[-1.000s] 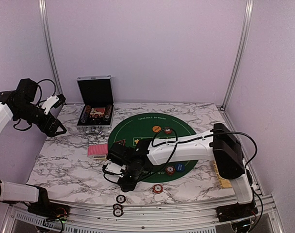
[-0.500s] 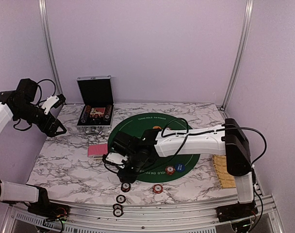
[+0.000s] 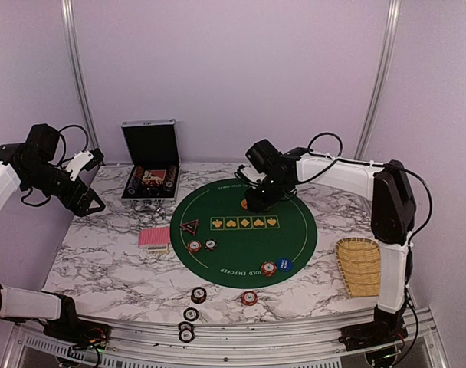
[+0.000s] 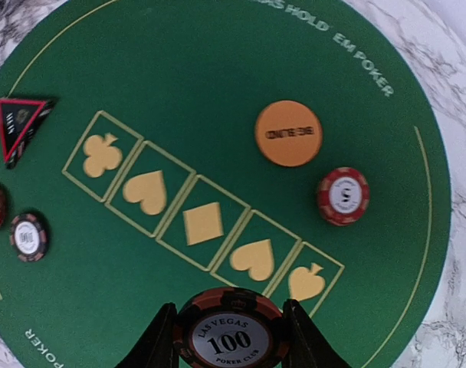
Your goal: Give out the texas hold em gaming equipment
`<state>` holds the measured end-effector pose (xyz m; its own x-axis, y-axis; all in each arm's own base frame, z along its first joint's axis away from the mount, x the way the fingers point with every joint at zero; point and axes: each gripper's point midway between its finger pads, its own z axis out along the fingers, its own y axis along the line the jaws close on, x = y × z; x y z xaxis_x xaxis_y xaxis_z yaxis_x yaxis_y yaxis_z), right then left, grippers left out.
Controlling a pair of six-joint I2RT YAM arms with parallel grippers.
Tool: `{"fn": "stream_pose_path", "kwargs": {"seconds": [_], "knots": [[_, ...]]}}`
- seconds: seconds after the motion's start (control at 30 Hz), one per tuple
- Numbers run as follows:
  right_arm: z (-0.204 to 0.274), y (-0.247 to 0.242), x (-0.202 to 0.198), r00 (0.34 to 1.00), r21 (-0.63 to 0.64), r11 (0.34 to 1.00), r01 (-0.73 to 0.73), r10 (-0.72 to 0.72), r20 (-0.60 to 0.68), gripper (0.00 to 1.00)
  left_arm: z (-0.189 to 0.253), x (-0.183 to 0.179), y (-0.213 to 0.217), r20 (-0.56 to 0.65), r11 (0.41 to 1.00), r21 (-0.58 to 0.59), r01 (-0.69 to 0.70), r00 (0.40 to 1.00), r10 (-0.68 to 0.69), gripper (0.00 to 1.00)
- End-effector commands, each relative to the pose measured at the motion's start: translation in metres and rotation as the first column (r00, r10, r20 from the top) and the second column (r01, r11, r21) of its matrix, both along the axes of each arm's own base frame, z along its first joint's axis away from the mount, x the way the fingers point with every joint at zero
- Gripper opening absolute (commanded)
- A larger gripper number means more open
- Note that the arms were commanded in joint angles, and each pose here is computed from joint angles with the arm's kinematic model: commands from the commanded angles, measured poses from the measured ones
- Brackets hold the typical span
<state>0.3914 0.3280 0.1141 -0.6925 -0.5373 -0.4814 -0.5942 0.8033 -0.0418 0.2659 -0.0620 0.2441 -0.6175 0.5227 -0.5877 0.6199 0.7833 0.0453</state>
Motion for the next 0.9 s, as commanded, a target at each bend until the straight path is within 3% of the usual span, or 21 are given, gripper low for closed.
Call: {"fn": "stream_pose_path", "kwargs": {"seconds": [0.0,0.3,0.7,0.77,0.87], "knots": [[0.017,-0.044,0.061,0.983,0.035,0.985,0.167,-0.169,0.074,0.26,0.005,-0.003,0.0,-0.002,1.0,0.006,0.01,1.0,-0.01,0.99],[-0.026,-0.108,0.113,0.95,0.023,0.95,0.31,-0.311,0.021,0.25,0.003,-0.003,0.0,-0.007,1.0,0.008,0.01,1.0,-0.01,0.99],[-0.07,-0.108,0.123,0.95,-0.008,0.951,0.31,-0.31,-0.042,0.26,0.003,-0.004,0.001,-0.006,1.0,0.011,0.008,1.0,-0.008,0.99],[-0.074,-0.109,0.124,0.948,-0.014,0.95,0.313,-0.314,-0.045,0.3,0.003,-0.004,0.001,-0.004,1.0,0.014,0.008,1.0,-0.008,0.99],[-0.075,-0.11,0.124,0.946,-0.012,0.947,0.321,-0.321,-0.048,0.47,0.002,-0.004,0.002,-0.008,1.0,0.018,0.007,1.0,-0.007,0.99]]}}
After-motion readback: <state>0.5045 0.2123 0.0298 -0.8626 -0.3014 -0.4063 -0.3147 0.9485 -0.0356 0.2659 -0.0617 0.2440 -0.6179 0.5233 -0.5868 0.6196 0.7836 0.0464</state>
